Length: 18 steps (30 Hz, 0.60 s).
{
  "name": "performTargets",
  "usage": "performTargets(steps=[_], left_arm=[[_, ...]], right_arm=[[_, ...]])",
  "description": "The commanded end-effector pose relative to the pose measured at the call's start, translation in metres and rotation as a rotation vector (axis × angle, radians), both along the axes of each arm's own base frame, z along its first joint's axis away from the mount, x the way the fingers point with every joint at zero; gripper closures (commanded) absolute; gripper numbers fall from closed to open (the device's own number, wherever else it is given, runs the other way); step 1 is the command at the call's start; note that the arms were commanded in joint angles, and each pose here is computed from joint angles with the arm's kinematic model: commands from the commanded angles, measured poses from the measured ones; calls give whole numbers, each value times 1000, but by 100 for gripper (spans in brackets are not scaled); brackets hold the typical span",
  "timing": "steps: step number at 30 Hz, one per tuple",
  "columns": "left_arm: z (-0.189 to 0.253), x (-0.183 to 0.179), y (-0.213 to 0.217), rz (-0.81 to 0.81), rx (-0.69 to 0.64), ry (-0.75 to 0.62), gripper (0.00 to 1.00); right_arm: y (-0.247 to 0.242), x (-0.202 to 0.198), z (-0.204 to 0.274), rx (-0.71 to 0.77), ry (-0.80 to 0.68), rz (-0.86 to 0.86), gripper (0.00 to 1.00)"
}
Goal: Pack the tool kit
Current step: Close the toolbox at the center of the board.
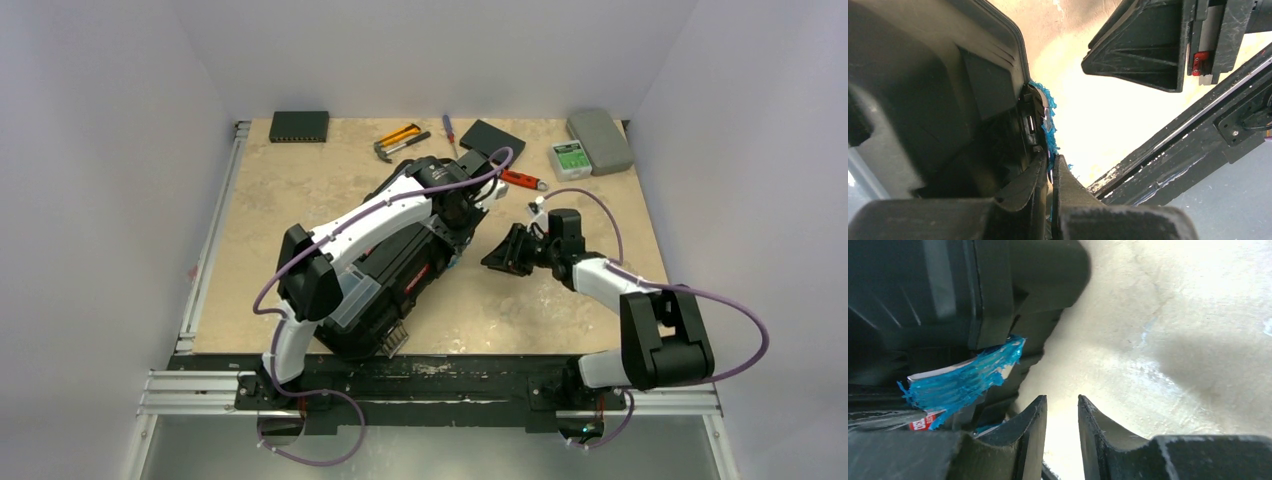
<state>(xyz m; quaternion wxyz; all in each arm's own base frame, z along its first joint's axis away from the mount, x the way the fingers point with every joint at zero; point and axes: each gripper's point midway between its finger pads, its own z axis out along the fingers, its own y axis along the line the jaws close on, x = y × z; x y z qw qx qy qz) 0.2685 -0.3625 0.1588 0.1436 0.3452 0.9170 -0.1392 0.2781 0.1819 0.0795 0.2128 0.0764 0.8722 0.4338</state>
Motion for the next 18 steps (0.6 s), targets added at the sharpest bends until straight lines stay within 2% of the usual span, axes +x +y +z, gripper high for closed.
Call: performTargets(steps=[1,5,8,13,18], left_arm=[[54,5,0,-10,-98,-87,100],[55,3,0,-13,-106,-74,100],[57,1,-1,-25,-129,-61,100],[61,-2,-4,-44,-149,-51,100],[70,-9,-11,-66,-224,-4,100]], right_arm=[[-9,11,0,-13,-75,-97,67],[-7,5,7,61,-154,-128,36],[-10,2,20,82,-250,-151,22],[-10,-7,34,150,-351,-176,17],[-8,-13,32,195,-367,-175,16]])
